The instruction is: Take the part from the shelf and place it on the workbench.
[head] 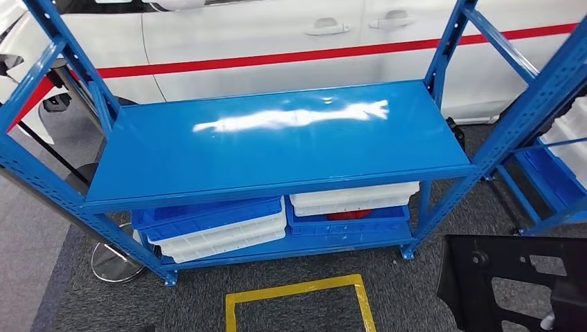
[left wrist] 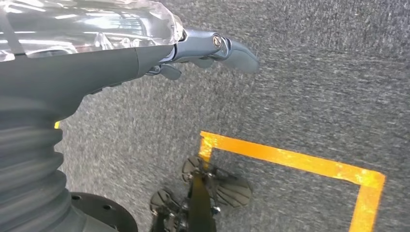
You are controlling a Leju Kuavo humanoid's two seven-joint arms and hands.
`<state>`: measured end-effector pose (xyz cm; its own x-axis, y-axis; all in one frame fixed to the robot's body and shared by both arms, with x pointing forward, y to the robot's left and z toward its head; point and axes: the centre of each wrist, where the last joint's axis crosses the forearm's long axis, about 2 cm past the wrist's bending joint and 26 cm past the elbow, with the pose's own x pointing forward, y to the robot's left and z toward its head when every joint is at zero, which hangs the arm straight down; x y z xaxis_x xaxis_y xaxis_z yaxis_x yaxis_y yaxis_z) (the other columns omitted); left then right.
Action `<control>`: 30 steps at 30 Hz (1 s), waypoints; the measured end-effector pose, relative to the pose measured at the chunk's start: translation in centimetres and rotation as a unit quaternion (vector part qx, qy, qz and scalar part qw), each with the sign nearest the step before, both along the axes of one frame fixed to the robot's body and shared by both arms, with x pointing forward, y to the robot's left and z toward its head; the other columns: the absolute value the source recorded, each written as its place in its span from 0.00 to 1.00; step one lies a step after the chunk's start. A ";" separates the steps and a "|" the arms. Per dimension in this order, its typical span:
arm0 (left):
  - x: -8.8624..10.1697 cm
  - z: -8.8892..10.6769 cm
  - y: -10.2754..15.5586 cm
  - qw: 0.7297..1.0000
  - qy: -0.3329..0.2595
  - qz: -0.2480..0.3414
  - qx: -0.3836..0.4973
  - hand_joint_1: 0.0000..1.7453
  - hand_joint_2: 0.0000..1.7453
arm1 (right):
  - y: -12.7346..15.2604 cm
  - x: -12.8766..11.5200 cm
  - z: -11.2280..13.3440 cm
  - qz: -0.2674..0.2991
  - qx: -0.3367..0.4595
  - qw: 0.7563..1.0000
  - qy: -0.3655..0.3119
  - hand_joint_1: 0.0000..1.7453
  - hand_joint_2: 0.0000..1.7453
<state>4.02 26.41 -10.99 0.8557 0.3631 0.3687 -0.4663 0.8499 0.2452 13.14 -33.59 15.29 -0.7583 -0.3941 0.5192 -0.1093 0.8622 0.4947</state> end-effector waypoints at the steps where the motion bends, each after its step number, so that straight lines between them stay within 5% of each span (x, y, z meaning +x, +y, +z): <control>1: -0.1 0.0 0.0 1.000 0.001 0.004 0.002 0.00 1.00 | 0.2 0.0 0.0 0.000 0.002 1.000 0.003 1.00 1.00; 30: 0.3 0.0 0.0 0.999 -0.024 0.024 -0.005 0.00 1.00 | 2.2 0.0 0.8 -0.027 -0.003 0.999 0.021 1.00 1.00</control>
